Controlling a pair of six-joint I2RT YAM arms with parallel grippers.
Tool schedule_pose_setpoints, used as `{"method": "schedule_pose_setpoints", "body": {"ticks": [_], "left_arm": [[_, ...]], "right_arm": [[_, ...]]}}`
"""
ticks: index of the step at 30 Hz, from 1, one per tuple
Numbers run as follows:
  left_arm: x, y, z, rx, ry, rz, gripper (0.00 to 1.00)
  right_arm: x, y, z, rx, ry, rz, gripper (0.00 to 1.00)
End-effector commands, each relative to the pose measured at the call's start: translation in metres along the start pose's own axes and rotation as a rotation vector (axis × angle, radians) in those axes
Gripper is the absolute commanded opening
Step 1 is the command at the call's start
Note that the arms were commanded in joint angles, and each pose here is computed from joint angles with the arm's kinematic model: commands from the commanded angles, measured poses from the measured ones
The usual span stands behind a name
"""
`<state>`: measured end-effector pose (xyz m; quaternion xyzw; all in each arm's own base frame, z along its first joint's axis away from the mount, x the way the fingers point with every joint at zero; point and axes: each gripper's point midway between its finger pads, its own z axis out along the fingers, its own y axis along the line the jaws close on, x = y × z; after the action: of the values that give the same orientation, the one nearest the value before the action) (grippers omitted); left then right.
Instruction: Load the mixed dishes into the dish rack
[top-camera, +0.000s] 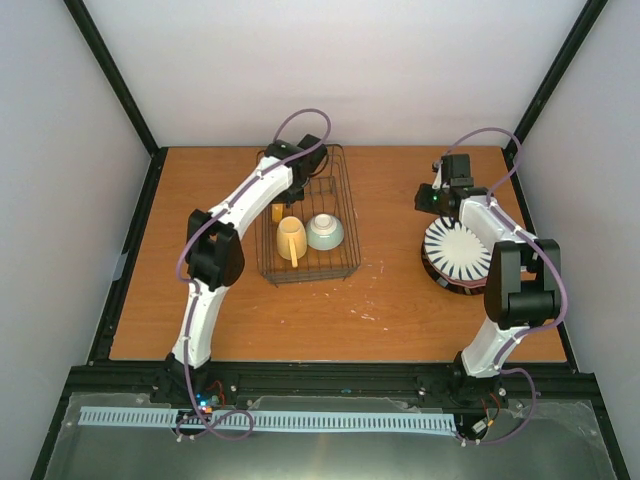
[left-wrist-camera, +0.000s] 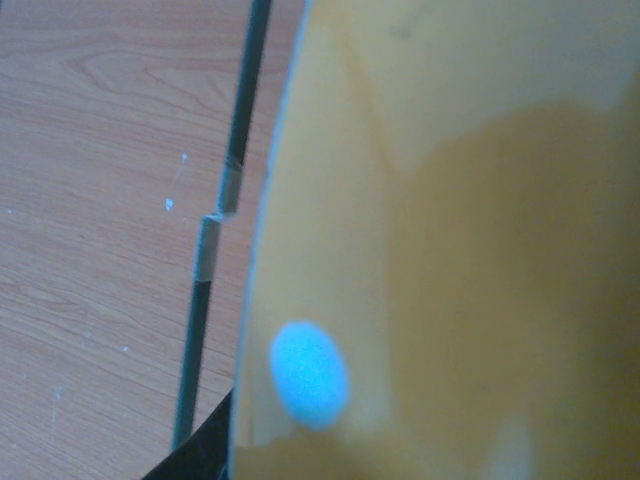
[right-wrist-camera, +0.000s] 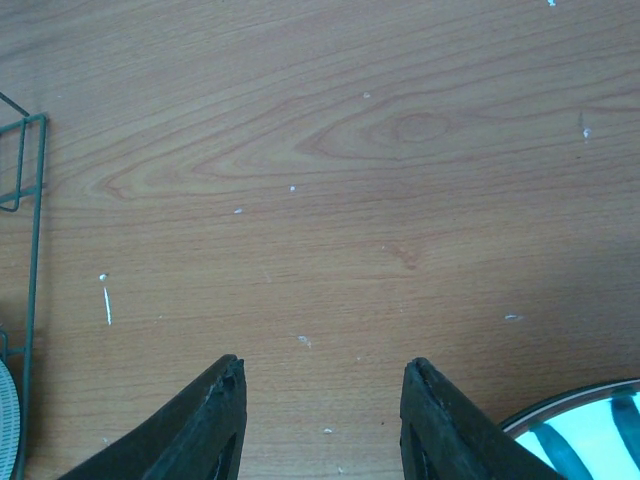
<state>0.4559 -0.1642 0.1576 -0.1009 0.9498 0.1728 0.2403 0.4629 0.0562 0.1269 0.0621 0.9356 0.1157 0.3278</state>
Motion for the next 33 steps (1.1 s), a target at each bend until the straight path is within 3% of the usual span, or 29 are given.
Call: {"method": "schedule_pose_setpoints", "body": {"ticks": [1,4,5,7,9,12,16,19,33], "left_arm": [[0.004,-0.019,0.007,0.046,0.02,0.008,0.01],[0.005,-0.023,0.011,0.053,0.024,0.012,0.01],[0.005,-0.024,0.011,0.057,0.025,0.013,0.06],[0.004,-0.026,0.012,0.063,0.022,0.015,0.21],[0.003,-0.026,0.011,0.068,0.019,0.011,0.28],[-0.001,-0.027,0.007,0.079,0.007,0.008,0.59],[-0.004,-0.026,0.004,0.083,0.0,0.004,0.78],[-0.005,-0.025,0.003,0.08,-0.003,0.002,0.98],[-0.056,-0.025,-0.044,0.197,-0.183,-0.078,1.0]], "right_arm": [[0.001,-0.008,0.004,0.005,0.002,0.023,0.42],[0.002,-0.011,0.004,0.007,0.005,0.03,0.42],[0.003,-0.011,0.004,0.006,0.006,0.028,0.42],[0.003,-0.011,0.004,0.008,0.006,0.029,0.42],[0.004,-0.012,0.005,0.009,0.008,0.028,0.43],[0.005,-0.013,0.005,0.011,0.012,0.029,0.43],[0.007,-0.013,0.006,0.012,0.016,0.03,0.43],[0.007,-0.013,0.006,0.01,0.016,0.031,0.43],[0.002,-0.013,0.002,0.02,0.003,0.023,0.44]]}}
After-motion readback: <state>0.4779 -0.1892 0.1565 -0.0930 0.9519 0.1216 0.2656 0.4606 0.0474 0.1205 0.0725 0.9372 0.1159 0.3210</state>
